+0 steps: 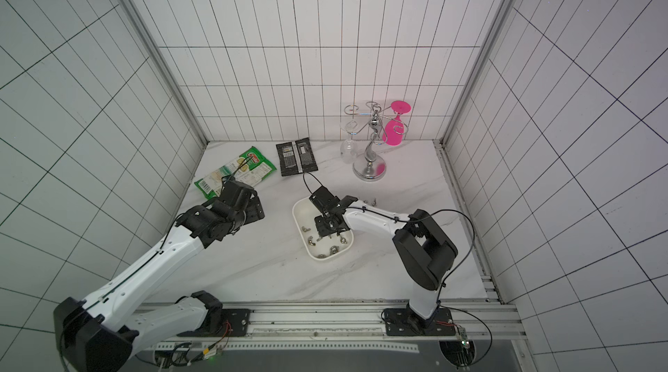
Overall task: Take out the wing nut from the storage box
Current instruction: Pick up the wing nut from the storage box, then place the wing nut at the center of the board.
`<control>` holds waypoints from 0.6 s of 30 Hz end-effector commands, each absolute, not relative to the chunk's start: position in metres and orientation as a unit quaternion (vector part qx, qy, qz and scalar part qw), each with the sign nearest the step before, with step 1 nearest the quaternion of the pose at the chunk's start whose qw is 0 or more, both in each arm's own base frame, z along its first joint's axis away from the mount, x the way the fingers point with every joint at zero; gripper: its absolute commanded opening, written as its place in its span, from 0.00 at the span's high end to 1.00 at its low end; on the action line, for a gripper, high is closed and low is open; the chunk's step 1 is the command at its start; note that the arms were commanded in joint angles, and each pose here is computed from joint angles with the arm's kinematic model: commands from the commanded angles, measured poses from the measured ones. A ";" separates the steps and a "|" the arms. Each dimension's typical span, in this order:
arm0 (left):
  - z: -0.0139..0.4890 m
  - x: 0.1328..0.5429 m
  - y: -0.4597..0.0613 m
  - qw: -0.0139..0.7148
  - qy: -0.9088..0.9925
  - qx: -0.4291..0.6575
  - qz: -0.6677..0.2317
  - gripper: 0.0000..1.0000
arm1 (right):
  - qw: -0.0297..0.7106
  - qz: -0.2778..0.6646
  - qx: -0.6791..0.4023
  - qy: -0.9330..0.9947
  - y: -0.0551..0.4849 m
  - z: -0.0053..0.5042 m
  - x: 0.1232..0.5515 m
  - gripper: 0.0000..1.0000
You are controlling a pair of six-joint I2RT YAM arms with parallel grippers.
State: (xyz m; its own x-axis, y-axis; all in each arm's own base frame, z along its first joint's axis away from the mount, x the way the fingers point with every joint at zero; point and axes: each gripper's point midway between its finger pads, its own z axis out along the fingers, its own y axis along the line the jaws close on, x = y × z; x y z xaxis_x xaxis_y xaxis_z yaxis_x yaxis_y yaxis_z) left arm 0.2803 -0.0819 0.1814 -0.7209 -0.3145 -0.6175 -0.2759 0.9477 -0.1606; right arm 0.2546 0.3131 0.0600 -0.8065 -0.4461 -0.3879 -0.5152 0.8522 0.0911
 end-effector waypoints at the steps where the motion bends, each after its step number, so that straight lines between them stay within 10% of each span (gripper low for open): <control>1: 0.199 0.288 -0.085 0.360 0.918 -0.162 -0.038 0.15 | 0.205 0.097 -0.248 0.942 0.310 0.081 0.265 0.91; 18: 0.196 0.291 -0.090 0.355 0.920 -0.161 -0.043 0.16 | 0.268 0.104 -0.128 0.949 0.218 0.128 0.319 0.92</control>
State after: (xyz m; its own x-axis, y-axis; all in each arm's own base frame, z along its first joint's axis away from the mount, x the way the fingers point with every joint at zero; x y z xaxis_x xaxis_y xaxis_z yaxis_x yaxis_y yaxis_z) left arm 0.2829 -0.0841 0.1829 -0.7216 -0.3133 -0.6173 -0.2737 0.9482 -0.1613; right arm 0.3156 0.2417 0.1470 -0.7944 -0.1925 -0.5761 -0.3377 0.9283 0.1554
